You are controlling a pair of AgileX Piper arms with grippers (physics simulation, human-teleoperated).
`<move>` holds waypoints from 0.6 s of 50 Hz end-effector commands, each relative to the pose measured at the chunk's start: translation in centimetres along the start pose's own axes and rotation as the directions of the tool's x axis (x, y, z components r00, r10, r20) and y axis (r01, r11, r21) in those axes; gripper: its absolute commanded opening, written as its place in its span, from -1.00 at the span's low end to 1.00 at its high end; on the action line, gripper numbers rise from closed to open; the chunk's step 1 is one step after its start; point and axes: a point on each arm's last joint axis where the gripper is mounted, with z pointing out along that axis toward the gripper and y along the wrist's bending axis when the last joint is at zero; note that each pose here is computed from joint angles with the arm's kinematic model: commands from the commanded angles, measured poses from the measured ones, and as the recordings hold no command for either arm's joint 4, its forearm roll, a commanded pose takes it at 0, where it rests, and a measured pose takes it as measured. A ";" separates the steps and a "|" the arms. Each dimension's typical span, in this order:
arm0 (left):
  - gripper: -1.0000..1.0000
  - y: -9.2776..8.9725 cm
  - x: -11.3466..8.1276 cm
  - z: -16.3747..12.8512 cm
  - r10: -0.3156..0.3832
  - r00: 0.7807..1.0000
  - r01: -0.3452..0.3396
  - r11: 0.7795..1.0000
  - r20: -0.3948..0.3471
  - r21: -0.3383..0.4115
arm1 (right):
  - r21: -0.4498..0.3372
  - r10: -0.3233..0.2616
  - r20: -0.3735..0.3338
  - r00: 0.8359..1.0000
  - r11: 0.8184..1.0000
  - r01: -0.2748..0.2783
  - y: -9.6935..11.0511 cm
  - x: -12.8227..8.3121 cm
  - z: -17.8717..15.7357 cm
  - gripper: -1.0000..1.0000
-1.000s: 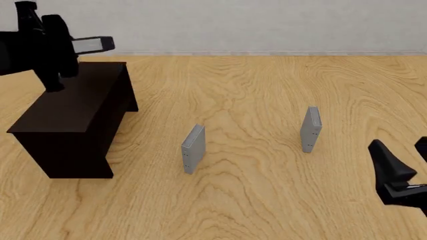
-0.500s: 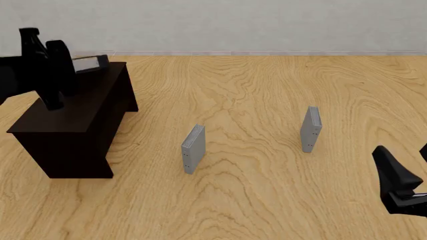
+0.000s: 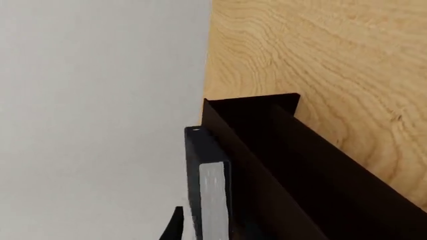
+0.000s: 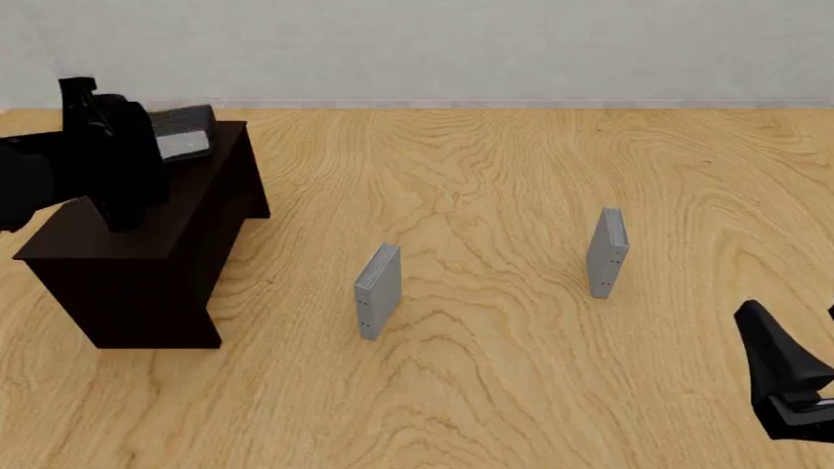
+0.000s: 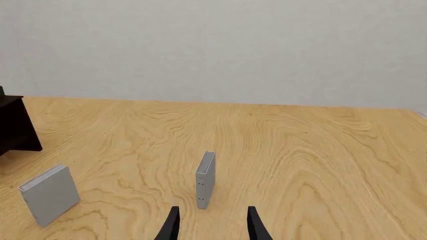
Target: Pick up the book in the middle and place it on the cabinet shelf.
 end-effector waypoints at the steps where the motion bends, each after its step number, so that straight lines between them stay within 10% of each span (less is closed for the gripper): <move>1: 1.00 -3.2 -0.1 0.8 -0.023 1.000 0.024 0.990 -0.006 0.141 | 0.003 0.004 0.000 1.000 1.000 -0.004 0.0 0.0 -0.1 1.00; 24: 1.00 -3.6 -1.2 -1.0 -0.072 0.997 0.071 0.962 -0.005 0.264 | 0.004 0.007 -0.002 1.000 1.000 -0.007 0.0 0.2 -0.5 1.00; 30: 1.00 -1.2 -1.9 -1.9 -0.102 0.995 0.099 0.964 0.003 0.246 | 0.003 0.005 -0.003 1.000 1.000 -0.005 0.0 0.2 -0.4 1.00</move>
